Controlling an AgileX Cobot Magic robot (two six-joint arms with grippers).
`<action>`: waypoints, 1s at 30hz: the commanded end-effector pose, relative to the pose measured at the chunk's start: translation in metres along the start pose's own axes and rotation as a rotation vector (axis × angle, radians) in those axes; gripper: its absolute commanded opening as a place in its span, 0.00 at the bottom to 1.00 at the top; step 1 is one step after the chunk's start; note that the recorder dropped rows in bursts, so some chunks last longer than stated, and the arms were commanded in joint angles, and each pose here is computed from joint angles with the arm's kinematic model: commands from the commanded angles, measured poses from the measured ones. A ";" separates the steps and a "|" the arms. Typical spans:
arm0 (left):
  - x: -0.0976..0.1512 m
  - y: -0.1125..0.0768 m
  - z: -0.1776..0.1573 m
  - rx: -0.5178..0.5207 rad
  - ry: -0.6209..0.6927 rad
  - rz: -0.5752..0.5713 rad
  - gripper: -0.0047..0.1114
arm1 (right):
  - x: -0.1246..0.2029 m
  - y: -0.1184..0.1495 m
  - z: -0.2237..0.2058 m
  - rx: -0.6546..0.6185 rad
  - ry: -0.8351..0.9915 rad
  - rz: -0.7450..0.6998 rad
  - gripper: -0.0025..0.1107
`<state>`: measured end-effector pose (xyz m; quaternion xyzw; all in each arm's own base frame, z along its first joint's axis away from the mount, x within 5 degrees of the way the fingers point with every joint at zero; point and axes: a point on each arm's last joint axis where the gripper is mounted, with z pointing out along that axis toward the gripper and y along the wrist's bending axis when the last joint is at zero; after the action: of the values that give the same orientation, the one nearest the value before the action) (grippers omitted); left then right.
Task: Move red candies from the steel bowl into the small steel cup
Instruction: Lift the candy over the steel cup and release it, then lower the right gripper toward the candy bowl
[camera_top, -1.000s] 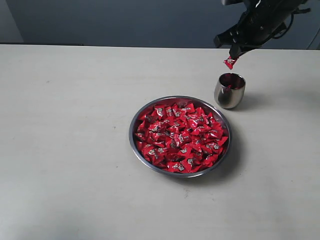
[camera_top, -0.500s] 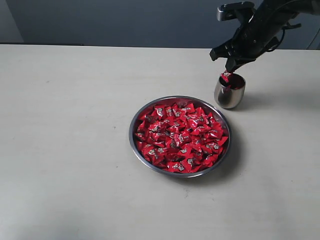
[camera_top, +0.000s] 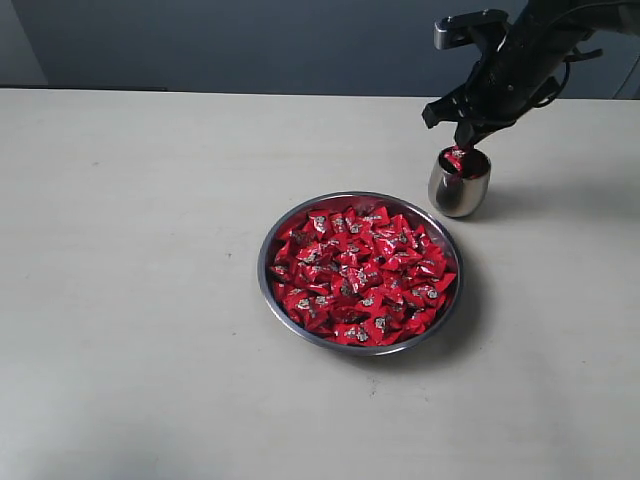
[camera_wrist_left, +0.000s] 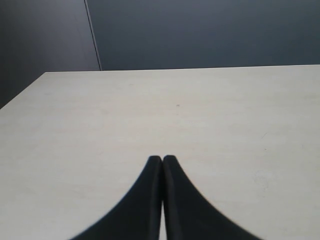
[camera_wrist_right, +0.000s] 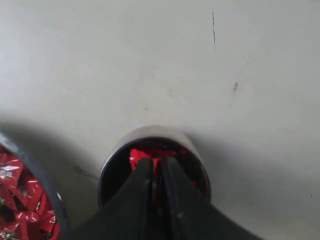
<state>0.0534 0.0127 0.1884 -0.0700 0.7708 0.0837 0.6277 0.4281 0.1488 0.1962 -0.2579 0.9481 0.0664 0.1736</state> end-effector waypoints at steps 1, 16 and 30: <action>0.001 0.000 0.000 0.008 -0.003 0.005 0.04 | 0.000 -0.002 -0.001 0.007 0.003 0.002 0.25; 0.001 0.000 0.000 0.008 -0.003 0.005 0.04 | -0.001 0.013 -0.013 -0.136 0.001 0.077 0.35; 0.001 0.000 0.000 0.008 -0.003 0.005 0.04 | 0.004 0.061 -0.050 -0.420 0.067 -0.001 0.35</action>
<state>0.0534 0.0127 0.1884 -0.0700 0.7708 0.0837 0.6277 0.3876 0.1794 0.2403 -0.2668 0.9252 0.2520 0.0969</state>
